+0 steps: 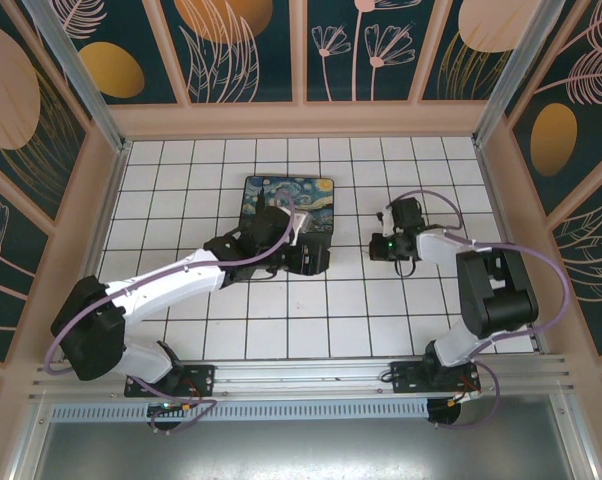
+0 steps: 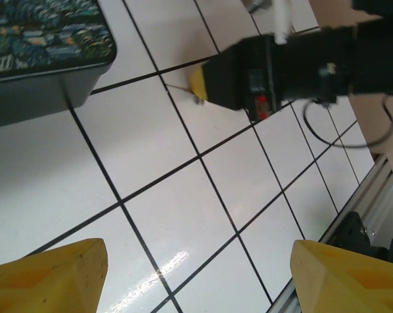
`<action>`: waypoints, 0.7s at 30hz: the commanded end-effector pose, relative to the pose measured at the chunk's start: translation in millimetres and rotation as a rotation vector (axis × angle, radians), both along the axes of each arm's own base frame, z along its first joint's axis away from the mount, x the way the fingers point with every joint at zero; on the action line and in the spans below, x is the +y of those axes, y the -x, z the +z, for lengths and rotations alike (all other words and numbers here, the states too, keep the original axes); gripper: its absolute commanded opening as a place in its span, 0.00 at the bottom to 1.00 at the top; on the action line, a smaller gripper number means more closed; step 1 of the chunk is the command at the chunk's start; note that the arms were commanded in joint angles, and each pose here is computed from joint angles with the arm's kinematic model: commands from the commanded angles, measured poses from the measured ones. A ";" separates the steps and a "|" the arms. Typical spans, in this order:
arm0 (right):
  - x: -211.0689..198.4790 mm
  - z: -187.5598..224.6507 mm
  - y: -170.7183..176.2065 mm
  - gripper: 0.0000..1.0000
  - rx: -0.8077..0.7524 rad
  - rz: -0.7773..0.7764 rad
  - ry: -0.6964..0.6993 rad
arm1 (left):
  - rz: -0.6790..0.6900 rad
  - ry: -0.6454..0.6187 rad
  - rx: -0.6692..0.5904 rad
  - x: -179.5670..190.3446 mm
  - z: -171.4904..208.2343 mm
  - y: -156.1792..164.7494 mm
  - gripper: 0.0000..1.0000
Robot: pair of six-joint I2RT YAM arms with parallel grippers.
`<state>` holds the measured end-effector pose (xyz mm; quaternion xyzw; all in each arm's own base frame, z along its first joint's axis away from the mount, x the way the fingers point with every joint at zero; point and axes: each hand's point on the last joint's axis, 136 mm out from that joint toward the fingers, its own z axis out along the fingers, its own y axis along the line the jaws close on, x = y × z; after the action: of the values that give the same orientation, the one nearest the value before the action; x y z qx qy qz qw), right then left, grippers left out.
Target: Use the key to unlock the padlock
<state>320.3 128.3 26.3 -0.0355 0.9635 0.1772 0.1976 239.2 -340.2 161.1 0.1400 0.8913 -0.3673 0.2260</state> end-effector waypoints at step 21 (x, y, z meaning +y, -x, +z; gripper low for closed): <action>12.0 16.3 43.7 0.00 -0.042 -0.068 -0.052 | 0.124 0.205 0.134 -26.1 -49.3 -14.1 0.67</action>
<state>280.7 142.3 44.8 -0.0009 0.9538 0.2038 0.2209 243.4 -363.4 104.5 0.0408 0.8750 -0.4479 0.1792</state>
